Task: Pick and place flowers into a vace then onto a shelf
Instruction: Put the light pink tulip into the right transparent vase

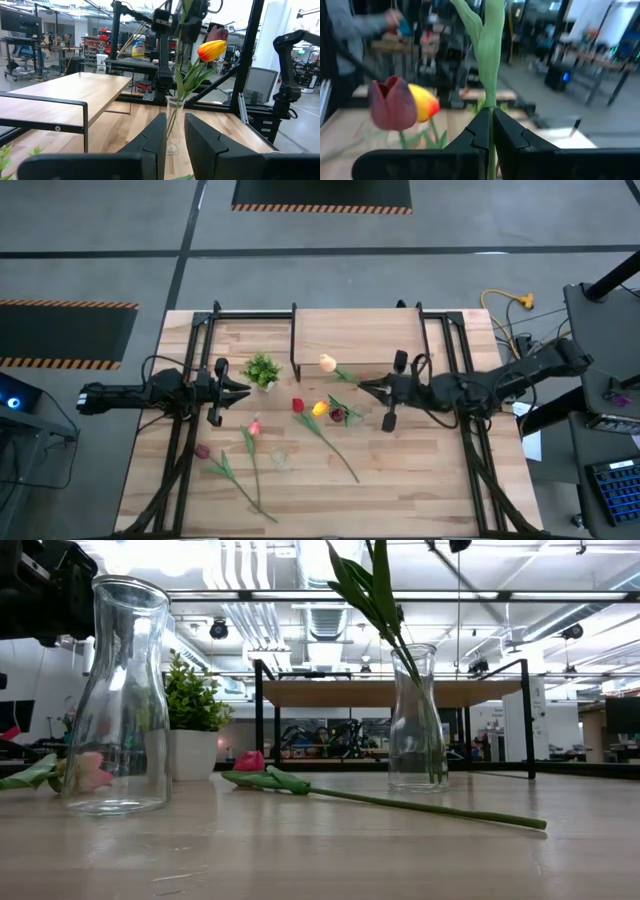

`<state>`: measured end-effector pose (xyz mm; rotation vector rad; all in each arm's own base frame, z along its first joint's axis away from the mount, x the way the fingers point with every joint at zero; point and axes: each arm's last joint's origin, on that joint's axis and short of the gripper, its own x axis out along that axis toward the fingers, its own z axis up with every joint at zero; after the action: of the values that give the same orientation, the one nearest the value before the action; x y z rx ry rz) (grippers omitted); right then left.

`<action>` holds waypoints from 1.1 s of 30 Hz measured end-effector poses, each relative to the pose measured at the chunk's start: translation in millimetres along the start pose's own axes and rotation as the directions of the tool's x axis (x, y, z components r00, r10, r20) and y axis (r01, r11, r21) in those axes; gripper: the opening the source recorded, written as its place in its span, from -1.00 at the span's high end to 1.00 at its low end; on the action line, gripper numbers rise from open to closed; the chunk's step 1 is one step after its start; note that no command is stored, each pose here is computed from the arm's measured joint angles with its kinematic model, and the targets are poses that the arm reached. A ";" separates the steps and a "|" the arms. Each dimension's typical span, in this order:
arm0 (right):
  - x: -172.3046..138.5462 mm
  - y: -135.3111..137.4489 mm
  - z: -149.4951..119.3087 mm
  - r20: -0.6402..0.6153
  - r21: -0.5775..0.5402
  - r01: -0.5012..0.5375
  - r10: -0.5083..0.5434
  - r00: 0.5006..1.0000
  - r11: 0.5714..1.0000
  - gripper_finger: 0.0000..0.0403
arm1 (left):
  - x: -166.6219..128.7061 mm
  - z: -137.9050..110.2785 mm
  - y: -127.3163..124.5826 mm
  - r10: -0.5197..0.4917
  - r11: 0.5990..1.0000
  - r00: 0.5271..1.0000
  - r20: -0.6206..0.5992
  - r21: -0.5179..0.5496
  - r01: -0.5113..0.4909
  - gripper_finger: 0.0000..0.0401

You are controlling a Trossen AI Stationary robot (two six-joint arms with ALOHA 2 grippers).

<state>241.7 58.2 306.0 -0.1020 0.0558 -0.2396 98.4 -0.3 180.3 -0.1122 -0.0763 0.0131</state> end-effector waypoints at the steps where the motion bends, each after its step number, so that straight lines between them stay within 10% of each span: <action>1: -0.2 0.3 -6.0 0.040 0.006 0.005 -0.005 0.999 1.000 0.96 | 0.0 0.1 0.0 0.000 1.000 1.000 0.001 0.000 0.000 0.75; 11: -12.5 -5.9 -28.6 0.357 0.145 0.017 -0.068 0.932 0.989 0.96 | 0.0 0.1 0.0 0.000 1.000 1.000 0.001 0.000 0.000 0.75; 33: 39.0 26.4 -54.3 0.319 0.053 0.065 -0.079 0.944 0.996 0.96 | 0.0 0.1 0.0 0.000 1.000 1.000 0.001 0.000 0.000 0.75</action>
<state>282.0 69.3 247.6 -0.1005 -0.2785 -0.2944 98.3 -0.3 180.4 -0.1120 -0.0770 0.0133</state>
